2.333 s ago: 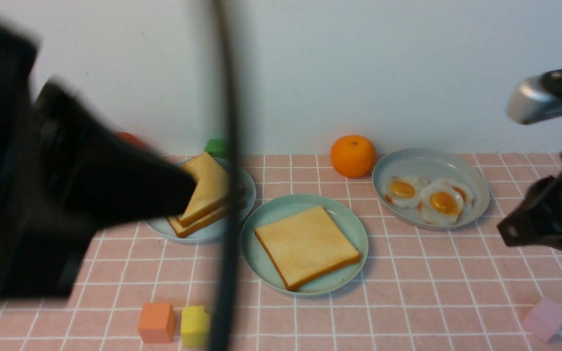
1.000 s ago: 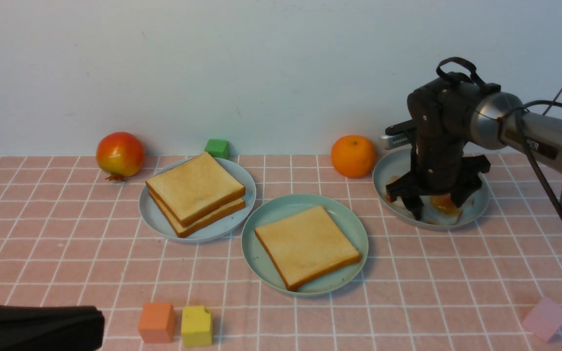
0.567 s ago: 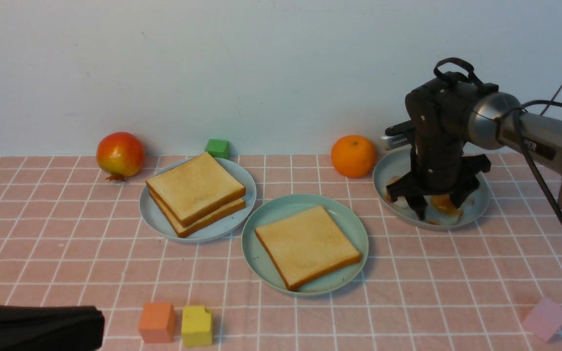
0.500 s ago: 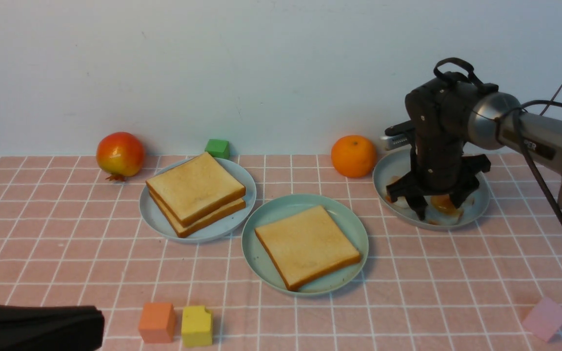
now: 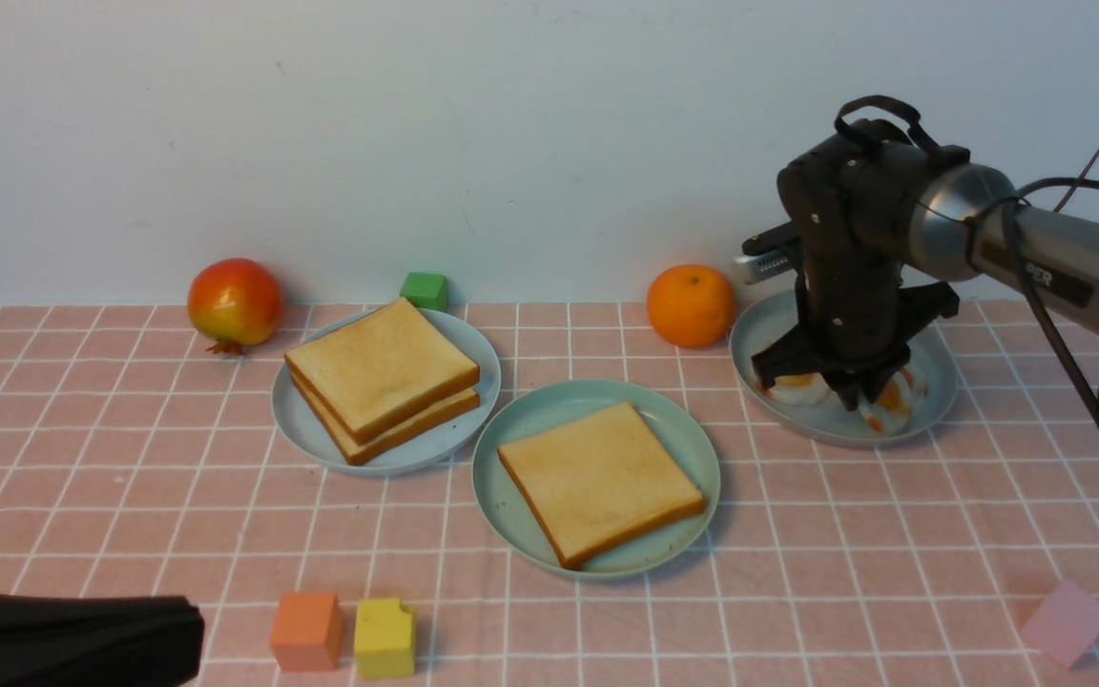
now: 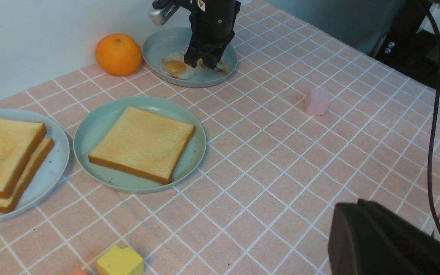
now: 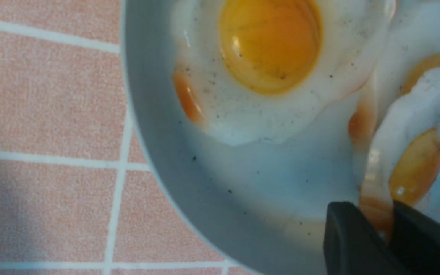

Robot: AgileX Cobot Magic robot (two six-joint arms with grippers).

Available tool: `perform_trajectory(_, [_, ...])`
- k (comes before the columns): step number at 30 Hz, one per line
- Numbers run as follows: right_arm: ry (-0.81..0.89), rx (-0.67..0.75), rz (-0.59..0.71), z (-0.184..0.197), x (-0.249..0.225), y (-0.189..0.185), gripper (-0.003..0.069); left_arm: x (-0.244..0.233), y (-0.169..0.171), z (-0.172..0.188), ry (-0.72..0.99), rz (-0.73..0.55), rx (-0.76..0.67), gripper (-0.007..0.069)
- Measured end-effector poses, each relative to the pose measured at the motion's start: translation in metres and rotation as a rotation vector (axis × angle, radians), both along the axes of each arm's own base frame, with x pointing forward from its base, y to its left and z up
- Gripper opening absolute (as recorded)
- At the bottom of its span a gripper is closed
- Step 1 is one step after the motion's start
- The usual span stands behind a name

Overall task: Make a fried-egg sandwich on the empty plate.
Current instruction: Use the right arm to grab a fried egg, then use the right arm to place the fried egg on the slice of bread in the middle

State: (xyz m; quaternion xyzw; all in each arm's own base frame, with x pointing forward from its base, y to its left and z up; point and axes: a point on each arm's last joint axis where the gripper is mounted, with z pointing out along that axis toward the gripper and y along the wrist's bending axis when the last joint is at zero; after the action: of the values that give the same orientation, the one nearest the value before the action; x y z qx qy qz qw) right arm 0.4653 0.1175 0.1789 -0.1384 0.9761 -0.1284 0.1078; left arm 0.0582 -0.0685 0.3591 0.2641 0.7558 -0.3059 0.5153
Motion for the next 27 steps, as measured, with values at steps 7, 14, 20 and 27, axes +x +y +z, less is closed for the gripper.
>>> perform_trajectory(7, [0.006, -0.016, 0.023, 0.003, -0.001, -0.001, 0.0120, 0.000, 0.000, 0.000, -0.007, -0.001, 0.007, 0.0012])
perform_trajectory(14, [-0.084, 0.006, 0.025, 0.050, -0.010, -0.004, 0.0120, 0.001, 0.001, 0.000, -0.015, 0.002, 0.016, 0.0012])
perform_trajectory(20, [-0.133, 0.018, 0.035, 0.095, -0.029, 0.002, 0.0120, 0.001, 0.002, -0.002, -0.027, 0.009, 0.052, 0.0012])
perform_trajectory(27, [-0.182, 0.078, 0.274, 0.131, -0.087, 0.100, 0.0120, 0.000, 0.002, -0.005, 0.035, 0.018, 0.051, 0.0012])
